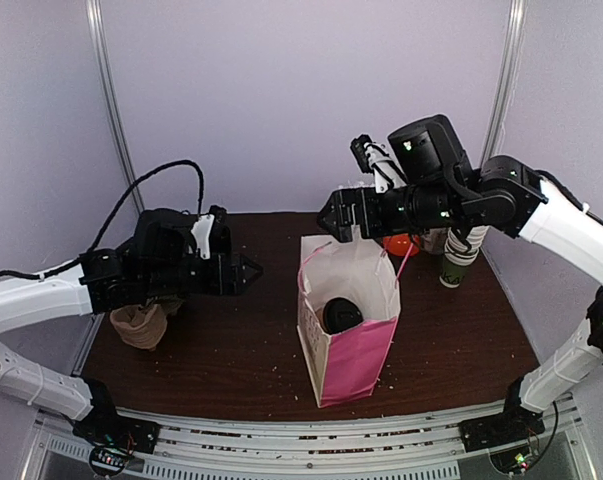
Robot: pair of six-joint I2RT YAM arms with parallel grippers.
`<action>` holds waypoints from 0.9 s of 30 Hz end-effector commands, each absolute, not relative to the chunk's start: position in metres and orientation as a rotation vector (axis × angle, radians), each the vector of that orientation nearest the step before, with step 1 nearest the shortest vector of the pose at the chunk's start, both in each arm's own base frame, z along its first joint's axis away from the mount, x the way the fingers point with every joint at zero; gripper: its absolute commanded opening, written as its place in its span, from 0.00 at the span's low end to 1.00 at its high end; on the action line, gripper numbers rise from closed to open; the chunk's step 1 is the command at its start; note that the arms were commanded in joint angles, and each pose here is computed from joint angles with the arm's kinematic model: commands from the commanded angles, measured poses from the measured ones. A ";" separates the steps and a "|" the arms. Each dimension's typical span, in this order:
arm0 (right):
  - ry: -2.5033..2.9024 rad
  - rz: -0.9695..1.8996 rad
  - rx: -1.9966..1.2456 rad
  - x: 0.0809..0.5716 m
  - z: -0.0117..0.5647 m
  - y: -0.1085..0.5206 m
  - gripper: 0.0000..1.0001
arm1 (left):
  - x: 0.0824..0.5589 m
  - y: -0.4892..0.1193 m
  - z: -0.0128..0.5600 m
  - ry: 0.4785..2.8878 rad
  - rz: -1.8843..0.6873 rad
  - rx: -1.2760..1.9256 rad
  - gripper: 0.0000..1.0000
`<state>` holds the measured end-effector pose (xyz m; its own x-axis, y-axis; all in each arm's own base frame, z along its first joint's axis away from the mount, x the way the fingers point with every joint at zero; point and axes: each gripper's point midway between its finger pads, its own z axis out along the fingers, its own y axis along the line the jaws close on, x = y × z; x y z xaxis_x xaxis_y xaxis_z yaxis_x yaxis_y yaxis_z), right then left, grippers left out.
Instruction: Pack the takeout coffee
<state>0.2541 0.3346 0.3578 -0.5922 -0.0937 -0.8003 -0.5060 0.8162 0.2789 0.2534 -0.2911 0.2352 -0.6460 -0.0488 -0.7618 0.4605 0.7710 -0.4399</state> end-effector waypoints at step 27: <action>1.879 0.990 -0.147 0.263 0.422 0.335 1.00 | 0.188 -0.373 0.374 1.773 -0.952 0.587 0.95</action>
